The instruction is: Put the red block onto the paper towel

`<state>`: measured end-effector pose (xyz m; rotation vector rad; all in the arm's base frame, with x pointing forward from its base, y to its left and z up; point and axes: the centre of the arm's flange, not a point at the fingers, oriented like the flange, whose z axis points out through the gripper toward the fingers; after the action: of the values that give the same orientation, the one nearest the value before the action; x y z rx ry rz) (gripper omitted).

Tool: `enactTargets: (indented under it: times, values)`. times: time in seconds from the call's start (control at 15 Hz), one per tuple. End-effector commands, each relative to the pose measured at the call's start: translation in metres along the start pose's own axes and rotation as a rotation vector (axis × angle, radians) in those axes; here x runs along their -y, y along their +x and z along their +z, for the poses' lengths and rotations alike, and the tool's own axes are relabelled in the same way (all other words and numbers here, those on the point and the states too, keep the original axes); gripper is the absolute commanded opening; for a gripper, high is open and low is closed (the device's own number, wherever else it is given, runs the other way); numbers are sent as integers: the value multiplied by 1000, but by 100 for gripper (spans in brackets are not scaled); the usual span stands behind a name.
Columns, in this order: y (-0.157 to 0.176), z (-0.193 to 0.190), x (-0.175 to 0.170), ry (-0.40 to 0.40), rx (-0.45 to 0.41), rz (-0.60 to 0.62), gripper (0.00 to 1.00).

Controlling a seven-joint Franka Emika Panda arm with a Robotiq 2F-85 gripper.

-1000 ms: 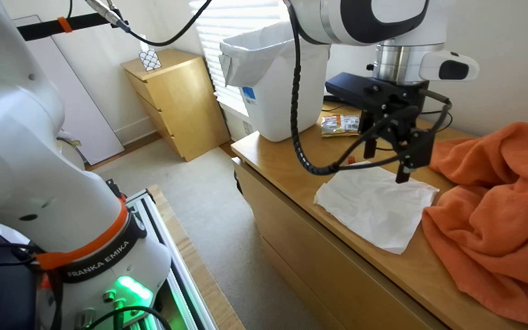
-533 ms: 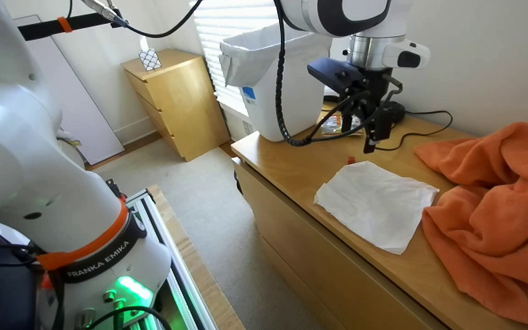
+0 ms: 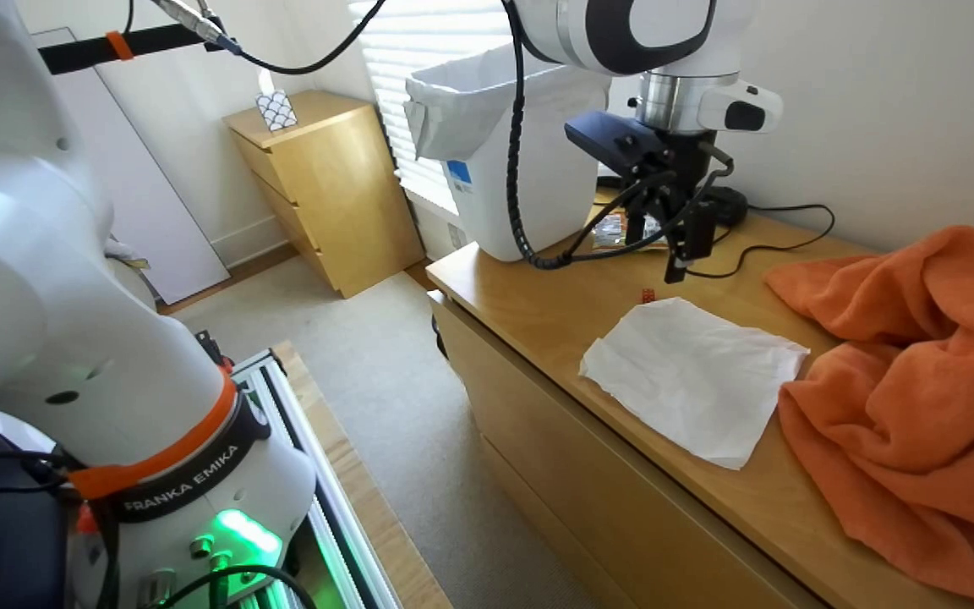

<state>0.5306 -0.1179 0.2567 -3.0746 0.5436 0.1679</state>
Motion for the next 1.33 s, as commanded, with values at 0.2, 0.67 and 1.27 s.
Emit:
enactTargets:
  times: [0.2, 0.67, 1.27]
  values:
    - [11, 26, 16, 38, 50, 37, 100]
    - [28, 49, 37, 45, 60, 78, 74]
    - [38, 64, 38, 35, 74, 95, 50]
